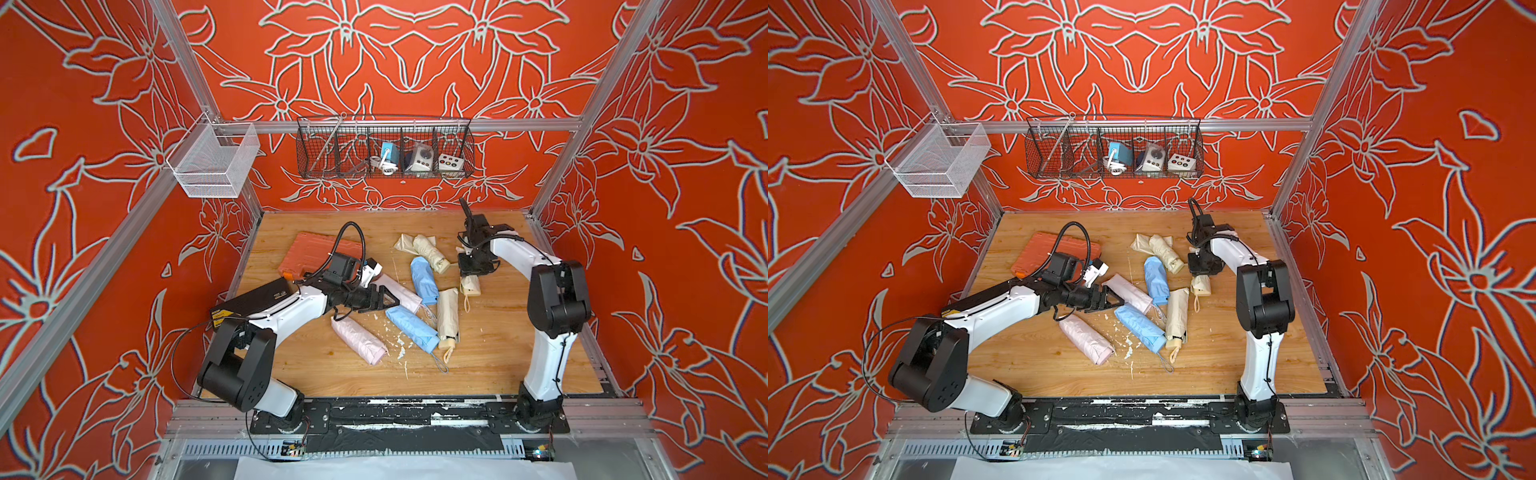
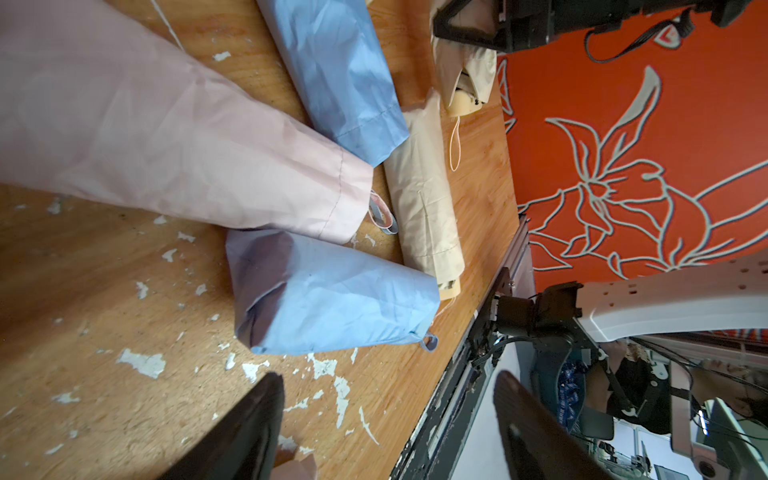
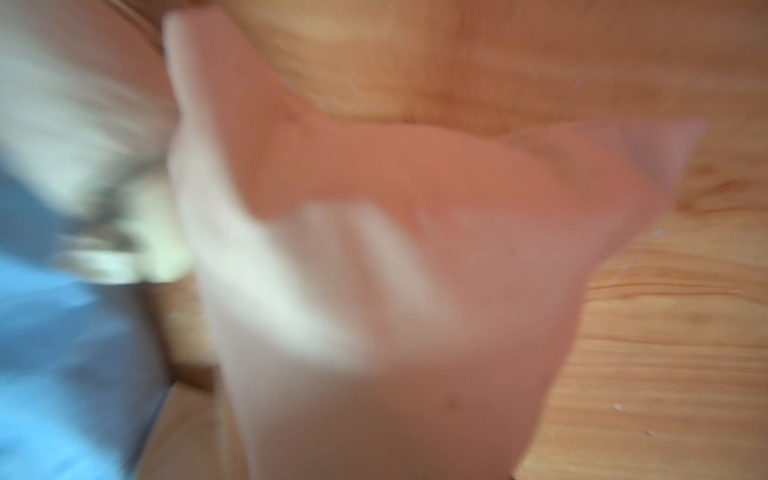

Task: Take umbrellas out of sleeves
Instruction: Pick up the umbrella from the center of the board.

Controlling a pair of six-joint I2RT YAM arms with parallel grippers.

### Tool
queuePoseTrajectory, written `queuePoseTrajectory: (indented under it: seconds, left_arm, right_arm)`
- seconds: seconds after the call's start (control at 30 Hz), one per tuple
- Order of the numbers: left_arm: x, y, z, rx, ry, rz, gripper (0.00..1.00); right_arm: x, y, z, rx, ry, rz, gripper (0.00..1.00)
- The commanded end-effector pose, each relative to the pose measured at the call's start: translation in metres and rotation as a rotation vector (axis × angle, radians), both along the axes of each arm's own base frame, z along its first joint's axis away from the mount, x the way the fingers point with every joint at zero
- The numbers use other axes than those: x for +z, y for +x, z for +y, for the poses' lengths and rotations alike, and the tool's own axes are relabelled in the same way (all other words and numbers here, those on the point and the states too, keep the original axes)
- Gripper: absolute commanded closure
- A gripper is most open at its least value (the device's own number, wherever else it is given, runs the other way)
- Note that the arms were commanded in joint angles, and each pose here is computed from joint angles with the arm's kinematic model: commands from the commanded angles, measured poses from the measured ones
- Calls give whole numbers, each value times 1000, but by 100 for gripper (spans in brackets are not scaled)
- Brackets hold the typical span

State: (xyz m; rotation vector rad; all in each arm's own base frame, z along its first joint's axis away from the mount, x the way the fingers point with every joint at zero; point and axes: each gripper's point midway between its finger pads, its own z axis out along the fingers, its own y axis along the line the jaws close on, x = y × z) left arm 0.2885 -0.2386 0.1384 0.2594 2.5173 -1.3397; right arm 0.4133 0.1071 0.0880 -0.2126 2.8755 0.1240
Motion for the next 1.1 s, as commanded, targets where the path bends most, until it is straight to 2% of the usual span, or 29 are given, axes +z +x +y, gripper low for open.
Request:
queuePoseTrajectory:
  seconds: [0.0, 0.2, 0.3, 0.5, 0.73, 0.87, 1.0, 1.07]
  left_arm:
    - [27, 10, -5, -20, -95, -30, 22]
    - [64, 25, -13, -36, -219, -46, 22]
    - [74, 34, -15, -33, -228, -60, 22]
    - [66, 35, -15, -24, -213, -39, 22]
    - [54, 29, -11, -14, -193, -20, 22]
    - [48, 29, -11, -11, -186, -10, 22]
    - [42, 29, -9, -3, -169, -2, 22]
    - [39, 29, -9, 0, -162, 4, 22]
  right_arm:
    - [62, -7, 26, 145, 110, -125, 72]
    - [108, -41, 68, 305, 256, -143, 72]
    - [109, -50, 65, 290, 233, -124, 72]
    - [62, -66, 44, 233, 131, 14, 71]
    - [34, -79, 39, 180, 146, 52, 57]
    - [23, -81, 37, 150, 157, 74, 55]
    - [-2, -78, -7, 0, 8, 137, 57]
    - [-11, -76, -17, -19, -38, 166, 56]
